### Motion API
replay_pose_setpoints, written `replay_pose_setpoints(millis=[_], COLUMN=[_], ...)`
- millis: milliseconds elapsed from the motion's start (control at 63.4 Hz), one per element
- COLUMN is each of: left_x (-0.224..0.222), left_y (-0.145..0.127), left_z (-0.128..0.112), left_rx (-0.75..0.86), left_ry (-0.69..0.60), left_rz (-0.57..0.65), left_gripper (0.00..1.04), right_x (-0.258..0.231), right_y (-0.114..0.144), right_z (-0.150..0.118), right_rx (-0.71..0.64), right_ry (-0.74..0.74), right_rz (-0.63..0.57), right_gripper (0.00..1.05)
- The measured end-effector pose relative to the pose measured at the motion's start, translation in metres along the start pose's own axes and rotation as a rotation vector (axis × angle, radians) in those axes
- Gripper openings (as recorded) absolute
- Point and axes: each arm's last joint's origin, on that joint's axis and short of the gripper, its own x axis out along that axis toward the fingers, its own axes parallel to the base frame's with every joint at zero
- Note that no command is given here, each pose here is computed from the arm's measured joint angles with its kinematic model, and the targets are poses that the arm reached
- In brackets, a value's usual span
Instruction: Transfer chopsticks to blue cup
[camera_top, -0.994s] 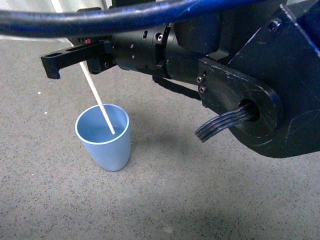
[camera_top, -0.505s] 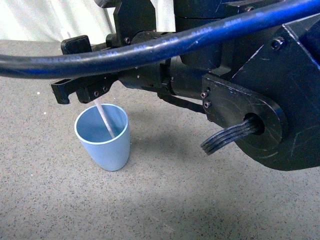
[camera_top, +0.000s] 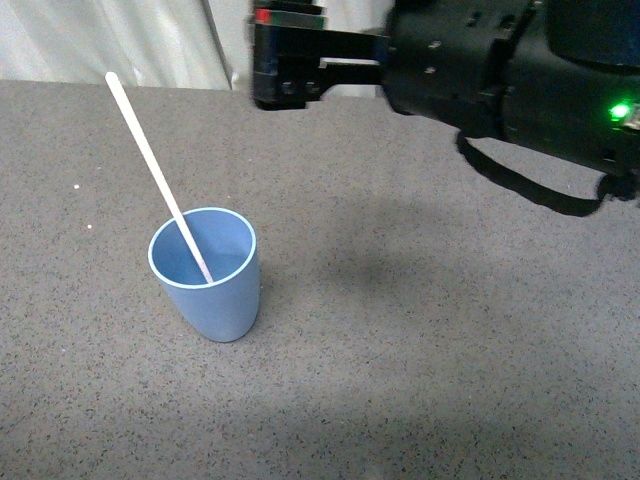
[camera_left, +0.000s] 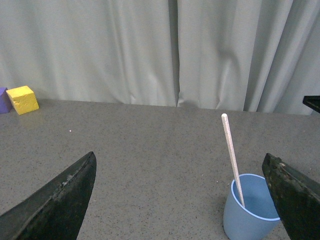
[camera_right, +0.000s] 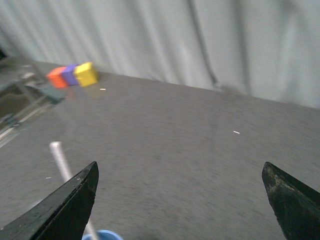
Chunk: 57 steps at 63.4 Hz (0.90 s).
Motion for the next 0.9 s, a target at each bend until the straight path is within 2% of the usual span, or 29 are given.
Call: replay_pose_setpoints(millis=[79,189,284,394,473,552,631,742,899], left_x=[0.000,0.000,0.000,0.000,0.000,0.000,0.000,0.000,0.000], left_y=[0.000,0.000,0.000,0.000,0.000,0.000,0.000,0.000,0.000], left_z=[0.000,0.000,0.000,0.000,0.000,0.000,0.000,0.000,0.000], left_rx=[0.000,0.000,0.000,0.000,0.000,0.000,0.000,0.000,0.000], left_ry=[0.000,0.000,0.000,0.000,0.000,0.000,0.001,0.001,0.001], left_rz=[0.000,0.000,0.000,0.000,0.000,0.000,0.002,0.000,0.000], left_gripper=[0.98,0.98,0.98,0.98,0.98,0.98,0.98,0.98,0.98], right_x=[-0.016,-0.055,-0.084,-0.115,-0.122,-0.128,-0.144,-0.161,-0.182], right_y=[-0.021,-0.062,-0.079,-0.085,-0.085,-0.088,-0.080,-0.073,-0.068], right_z=[0.000,-0.003,-0.005,-0.008,-0.011,-0.020,-0.022,-0.012,-0.015], right_rx=[0.042,0.069,0.041,-0.001,-0.014,-0.070,-0.139,-0.179,-0.182], right_ry=[0.032,0.100,0.070,0.079,0.081,-0.045,-0.168,-0.259,-0.225], right_rz=[-0.223,-0.679,-0.889,-1.003,-0.999,-0.753,-0.609,-0.595,-0.604], right_gripper=[0.95,0.95,0.95,0.95,0.94,0.81,0.67,0.49,0.20])
